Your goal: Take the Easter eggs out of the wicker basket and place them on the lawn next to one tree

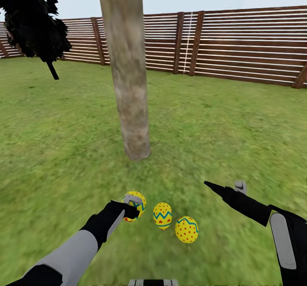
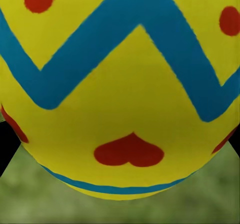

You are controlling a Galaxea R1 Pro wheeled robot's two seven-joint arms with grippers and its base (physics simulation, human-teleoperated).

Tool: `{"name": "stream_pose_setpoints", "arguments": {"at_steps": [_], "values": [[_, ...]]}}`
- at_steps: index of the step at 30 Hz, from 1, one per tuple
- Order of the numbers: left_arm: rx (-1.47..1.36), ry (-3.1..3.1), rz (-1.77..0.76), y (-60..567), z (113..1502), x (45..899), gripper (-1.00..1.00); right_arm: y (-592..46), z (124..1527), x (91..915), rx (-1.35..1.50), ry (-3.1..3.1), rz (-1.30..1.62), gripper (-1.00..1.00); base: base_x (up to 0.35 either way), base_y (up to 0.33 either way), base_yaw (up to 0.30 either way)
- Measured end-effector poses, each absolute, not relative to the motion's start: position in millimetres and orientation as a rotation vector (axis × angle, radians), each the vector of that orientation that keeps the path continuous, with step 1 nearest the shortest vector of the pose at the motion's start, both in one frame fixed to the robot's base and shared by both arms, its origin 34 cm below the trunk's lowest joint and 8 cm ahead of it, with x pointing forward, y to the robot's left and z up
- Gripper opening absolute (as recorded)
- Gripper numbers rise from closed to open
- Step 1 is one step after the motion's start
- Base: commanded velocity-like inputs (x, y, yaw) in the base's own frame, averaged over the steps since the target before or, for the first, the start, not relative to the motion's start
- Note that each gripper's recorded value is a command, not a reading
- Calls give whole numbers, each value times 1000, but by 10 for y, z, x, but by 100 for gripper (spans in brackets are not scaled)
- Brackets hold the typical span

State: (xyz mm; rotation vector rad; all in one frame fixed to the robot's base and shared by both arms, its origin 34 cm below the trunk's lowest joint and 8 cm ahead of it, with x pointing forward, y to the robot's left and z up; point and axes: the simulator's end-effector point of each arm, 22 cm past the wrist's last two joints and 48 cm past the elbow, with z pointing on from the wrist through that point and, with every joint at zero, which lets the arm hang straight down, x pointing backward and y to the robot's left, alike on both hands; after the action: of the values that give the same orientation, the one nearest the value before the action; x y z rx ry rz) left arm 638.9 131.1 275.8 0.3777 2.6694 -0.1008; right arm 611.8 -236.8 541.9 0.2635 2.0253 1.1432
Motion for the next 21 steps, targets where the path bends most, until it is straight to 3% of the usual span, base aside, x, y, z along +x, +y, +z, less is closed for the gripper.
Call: {"name": "stream_pose_setpoints", "arguments": {"at_steps": [21], "values": [[377,2733,-122,1304,2280,6212,-100,-2361,4947,6130,316,2099,1154,100,0,0,0]]}}
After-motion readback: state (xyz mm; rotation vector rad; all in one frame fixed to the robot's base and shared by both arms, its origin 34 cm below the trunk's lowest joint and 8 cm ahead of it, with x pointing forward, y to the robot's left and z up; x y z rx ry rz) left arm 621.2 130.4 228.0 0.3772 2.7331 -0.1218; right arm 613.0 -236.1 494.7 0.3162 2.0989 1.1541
